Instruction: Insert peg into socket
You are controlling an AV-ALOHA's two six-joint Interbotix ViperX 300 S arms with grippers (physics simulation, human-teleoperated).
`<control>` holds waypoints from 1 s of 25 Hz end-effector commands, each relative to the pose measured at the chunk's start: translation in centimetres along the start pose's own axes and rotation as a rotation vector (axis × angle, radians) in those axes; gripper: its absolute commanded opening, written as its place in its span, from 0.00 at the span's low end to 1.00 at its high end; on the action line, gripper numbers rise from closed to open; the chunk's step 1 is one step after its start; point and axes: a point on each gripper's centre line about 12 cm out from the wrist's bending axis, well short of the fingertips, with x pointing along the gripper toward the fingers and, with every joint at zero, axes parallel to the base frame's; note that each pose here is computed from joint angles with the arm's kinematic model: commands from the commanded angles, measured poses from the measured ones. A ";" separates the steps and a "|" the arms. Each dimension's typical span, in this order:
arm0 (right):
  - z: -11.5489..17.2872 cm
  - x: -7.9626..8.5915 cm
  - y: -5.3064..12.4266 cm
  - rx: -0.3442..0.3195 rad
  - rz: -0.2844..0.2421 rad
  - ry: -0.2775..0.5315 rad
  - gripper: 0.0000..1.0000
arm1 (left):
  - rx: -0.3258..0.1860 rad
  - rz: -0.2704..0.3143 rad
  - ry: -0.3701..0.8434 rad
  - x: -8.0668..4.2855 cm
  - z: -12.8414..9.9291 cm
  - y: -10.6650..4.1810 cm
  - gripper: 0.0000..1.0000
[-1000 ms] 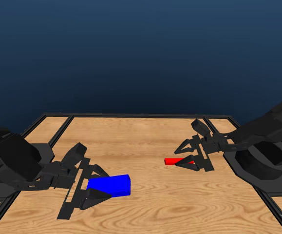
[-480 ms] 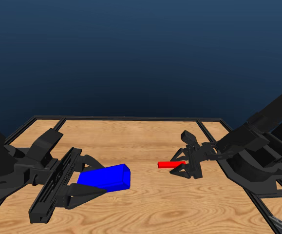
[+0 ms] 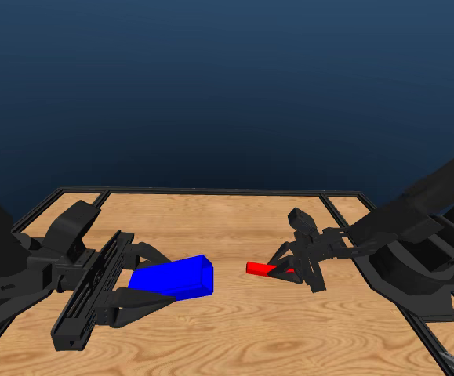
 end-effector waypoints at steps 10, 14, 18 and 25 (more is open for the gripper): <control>10.3 -2.7 7.0 -0.204 0.137 0.019 0.00 | 0.005 0.001 -0.053 -0.1 1.6 -0.2 0.00; 11.8 -4.0 8.7 -0.252 0.111 0.093 0.00 | -0.008 0.000 -0.026 -0.1 1.2 0.1 0.00; 13.5 -5.4 9.5 -0.271 0.059 0.106 0.00 | -0.011 -0.001 0.009 -0.1 0.8 0.3 0.00; 14.6 -5.8 11.0 -0.316 -0.040 0.158 0.00 | -0.033 0.006 -0.031 0.2 1.2 0.4 0.00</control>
